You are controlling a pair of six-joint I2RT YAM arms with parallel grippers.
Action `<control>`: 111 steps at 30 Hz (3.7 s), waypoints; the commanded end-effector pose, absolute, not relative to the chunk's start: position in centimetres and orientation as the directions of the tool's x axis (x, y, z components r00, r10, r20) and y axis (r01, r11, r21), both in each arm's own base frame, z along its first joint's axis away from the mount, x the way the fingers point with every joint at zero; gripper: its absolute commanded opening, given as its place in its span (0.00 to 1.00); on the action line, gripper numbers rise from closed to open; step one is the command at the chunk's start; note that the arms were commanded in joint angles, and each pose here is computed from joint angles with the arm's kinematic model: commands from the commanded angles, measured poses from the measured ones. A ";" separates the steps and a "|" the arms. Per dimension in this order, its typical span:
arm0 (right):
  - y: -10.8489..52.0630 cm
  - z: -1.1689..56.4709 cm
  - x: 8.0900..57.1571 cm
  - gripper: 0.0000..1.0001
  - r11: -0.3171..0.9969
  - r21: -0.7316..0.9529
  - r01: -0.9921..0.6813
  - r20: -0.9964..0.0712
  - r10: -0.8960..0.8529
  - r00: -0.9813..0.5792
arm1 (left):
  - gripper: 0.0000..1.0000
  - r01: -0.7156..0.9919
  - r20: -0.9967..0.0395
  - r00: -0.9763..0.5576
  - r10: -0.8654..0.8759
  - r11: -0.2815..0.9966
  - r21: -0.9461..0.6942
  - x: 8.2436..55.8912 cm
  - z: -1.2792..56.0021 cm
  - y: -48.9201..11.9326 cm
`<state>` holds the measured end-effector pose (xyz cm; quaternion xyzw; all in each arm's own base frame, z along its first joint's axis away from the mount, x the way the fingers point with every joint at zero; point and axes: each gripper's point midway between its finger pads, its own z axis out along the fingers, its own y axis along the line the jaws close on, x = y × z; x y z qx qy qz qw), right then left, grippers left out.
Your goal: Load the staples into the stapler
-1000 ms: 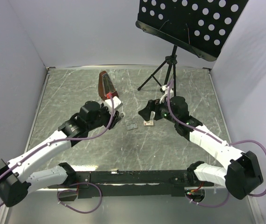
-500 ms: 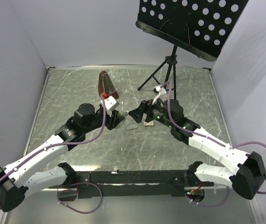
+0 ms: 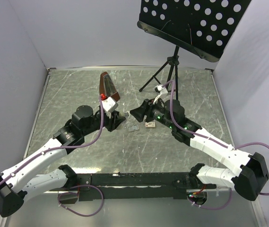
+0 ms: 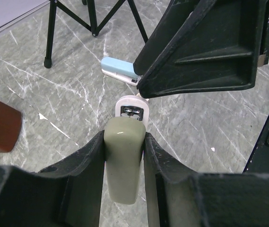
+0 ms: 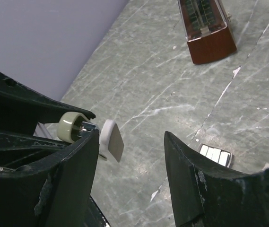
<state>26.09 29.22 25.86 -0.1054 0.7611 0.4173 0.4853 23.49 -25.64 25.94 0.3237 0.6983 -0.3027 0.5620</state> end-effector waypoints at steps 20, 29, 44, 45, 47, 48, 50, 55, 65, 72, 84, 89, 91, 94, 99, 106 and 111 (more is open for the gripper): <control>31.3 28.7 25.7 0.57 0.565 0.552 -0.613 -0.826 0.270 -0.495 | 0.01 0.793 -0.993 -0.109 0.034 0.606 -0.066 23.7 28.7 -26.0; 31.5 27.1 25.8 0.52 0.579 0.577 -0.576 -0.803 0.272 -0.531 | 0.01 0.799 -0.995 -0.101 0.015 0.597 -0.072 23.4 29.1 -26.0; 32.5 25.5 26.2 0.22 0.555 0.635 -0.537 -0.756 0.301 -0.582 | 0.01 0.803 -0.997 -0.082 -0.006 0.592 -0.070 22.9 30.0 -25.7; 32.3 25.5 26.3 0.18 0.560 0.638 -0.528 -0.753 0.313 -0.578 | 0.01 0.801 -0.997 -0.078 -0.009 0.595 -0.068 22.9 30.1 -25.6; 31.4 25.9 26.6 0.07 0.559 0.661 -0.500 -0.735 0.352 -0.579 | 0.01 0.787 -0.997 -0.072 -0.021 0.613 -0.070 22.9 30.5 -25.1; 31.1 26.0 26.7 0.02 0.555 0.675 -0.486 -0.723 0.367 -0.585 | 0.01 0.782 -0.997 -0.068 -0.025 0.620 -0.069 22.9 30.7 -24.9; 30.2 26.5 26.6 0.00 0.535 0.707 -0.462 -0.695 0.406 -0.593 | 0.01 0.748 -0.998 -0.057 -0.038 0.660 -0.068 23.2 31.4 -23.9; 27.3 28.1 27.1 0.00 0.504 0.753 -0.424 -0.654 0.499 -0.569 | 0.01 0.697 -0.995 -0.015 -0.100 0.712 -0.082 22.8 33.2 -21.8; 22.3 32.4 27.2 0.00 0.391 0.813 -0.432 -0.576 0.654 -0.491 | 0.02 0.671 -0.949 -0.088 -0.301 0.687 -0.280 20.6 32.3 -20.1; 20.6 33.9 26.4 0.00 0.291 0.848 -0.443 -0.496 0.731 -0.469 | 0.04 0.625 -0.866 -0.202 -0.457 0.621 -0.473 20.4 29.8 -20.2; 20.7 29.1 27.9 0.00 0.384 0.847 -0.367 -0.526 0.700 -0.483 | 0.80 0.650 -0.823 -0.240 -0.515 0.544 -0.531 19.7 31.3 -20.9; 20.4 27.0 28.6 0.00 0.420 0.849 -0.320 -0.527 0.699 -0.484 | 0.90 0.675 -0.810 -0.283 -0.513 0.493 -0.548 19.3 32.2 -22.1; 20.7 26.4 28.8 0.00 0.453 0.832 -0.320 -0.555 0.673 -0.489 | 0.91 0.647 -0.840 -0.287 -0.459 0.554 -0.524 19.9 31.1 -21.9; 20.8 25.6 28.9 0.00 0.499 0.808 -0.314 -0.588 0.648 -0.484 | 0.89 0.574 -0.888 -0.283 -0.364 0.677 -0.460 21.1 30.6 -20.6; 21.5 24.3 29.0 0.00 0.520 0.798 -0.307 -0.600 0.628 -0.497 | 0.87 0.493 -0.904 -0.329 -0.274 0.766 -0.412 22.4 31.4 -20.0; 23.2 23.5 29.0 0.00 0.552 0.766 -0.330 -0.634 0.565 -0.528 | 0.81 0.566 -0.909 -0.417 -0.029 0.774 -0.284 23.5 29.9 -22.8; 24.6 23.0 28.8 0.00 0.545 0.767 -0.339 -0.629 0.537 -0.562 | 0.67 0.643 -0.871 -0.454 0.188 0.745 -0.175 24.1 27.8 -24.5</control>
